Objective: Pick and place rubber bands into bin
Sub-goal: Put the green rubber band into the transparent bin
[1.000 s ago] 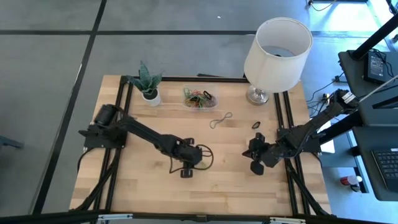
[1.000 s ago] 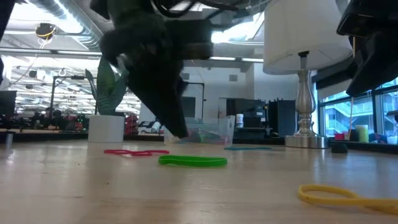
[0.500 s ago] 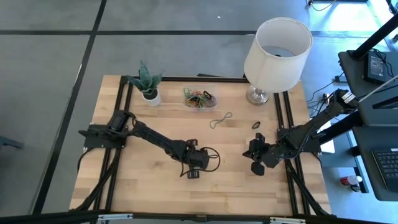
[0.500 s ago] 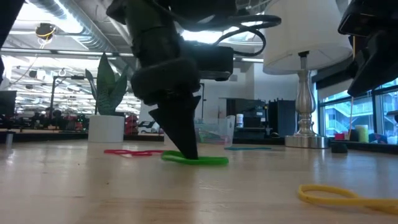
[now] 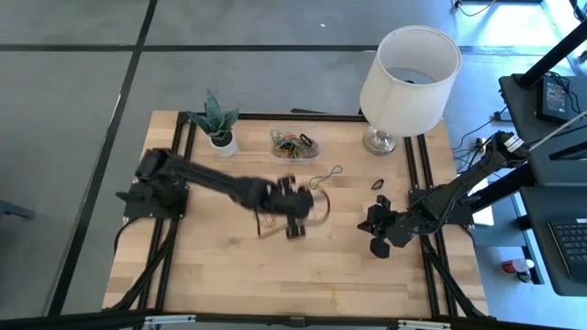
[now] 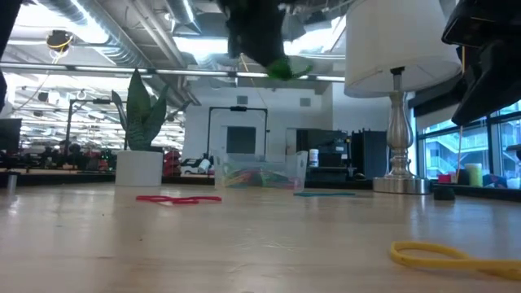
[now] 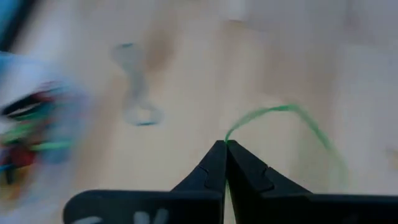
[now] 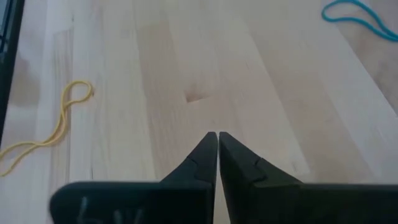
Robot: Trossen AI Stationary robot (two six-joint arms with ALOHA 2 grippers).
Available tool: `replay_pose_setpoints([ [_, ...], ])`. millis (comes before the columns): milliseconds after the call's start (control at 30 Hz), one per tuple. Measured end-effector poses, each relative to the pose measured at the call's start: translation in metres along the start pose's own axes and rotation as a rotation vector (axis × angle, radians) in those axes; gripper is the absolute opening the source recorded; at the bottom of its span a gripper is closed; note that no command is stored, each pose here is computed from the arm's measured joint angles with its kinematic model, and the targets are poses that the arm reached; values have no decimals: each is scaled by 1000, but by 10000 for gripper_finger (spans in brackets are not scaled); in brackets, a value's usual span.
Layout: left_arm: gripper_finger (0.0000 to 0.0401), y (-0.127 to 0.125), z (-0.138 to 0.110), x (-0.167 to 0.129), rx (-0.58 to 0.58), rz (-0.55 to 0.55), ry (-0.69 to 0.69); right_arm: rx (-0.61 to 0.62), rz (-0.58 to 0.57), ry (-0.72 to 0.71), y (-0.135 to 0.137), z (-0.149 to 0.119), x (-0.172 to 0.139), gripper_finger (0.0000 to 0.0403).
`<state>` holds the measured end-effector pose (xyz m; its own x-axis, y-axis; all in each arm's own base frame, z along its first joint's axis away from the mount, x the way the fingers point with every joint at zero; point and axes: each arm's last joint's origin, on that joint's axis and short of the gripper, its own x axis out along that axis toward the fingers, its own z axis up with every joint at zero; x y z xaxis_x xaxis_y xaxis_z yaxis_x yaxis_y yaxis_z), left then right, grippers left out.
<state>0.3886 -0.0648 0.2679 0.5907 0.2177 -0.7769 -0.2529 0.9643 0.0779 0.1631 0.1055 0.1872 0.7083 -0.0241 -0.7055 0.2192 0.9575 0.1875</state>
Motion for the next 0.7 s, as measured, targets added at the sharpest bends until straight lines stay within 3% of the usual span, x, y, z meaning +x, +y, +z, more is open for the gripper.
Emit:
replay_pose_setpoints([
  [233, 2, 102, 20, -19, -167, 156, -15, 53, -22, -24, -1, 1, 0, 21],
  [367, 2, 162, 23, -13, -145, 167, 1, 88, -51, -53, -2, 2, 0, 21],
  [500, 2, 208, 17, 9, -148, 143, 57, 169, -82, -80, -5, 5, 2, 21],
  [700, 2, 254, -4, 57, -64, 133, 178, 315, -143, -145, -12, 10, 4, 21],
])
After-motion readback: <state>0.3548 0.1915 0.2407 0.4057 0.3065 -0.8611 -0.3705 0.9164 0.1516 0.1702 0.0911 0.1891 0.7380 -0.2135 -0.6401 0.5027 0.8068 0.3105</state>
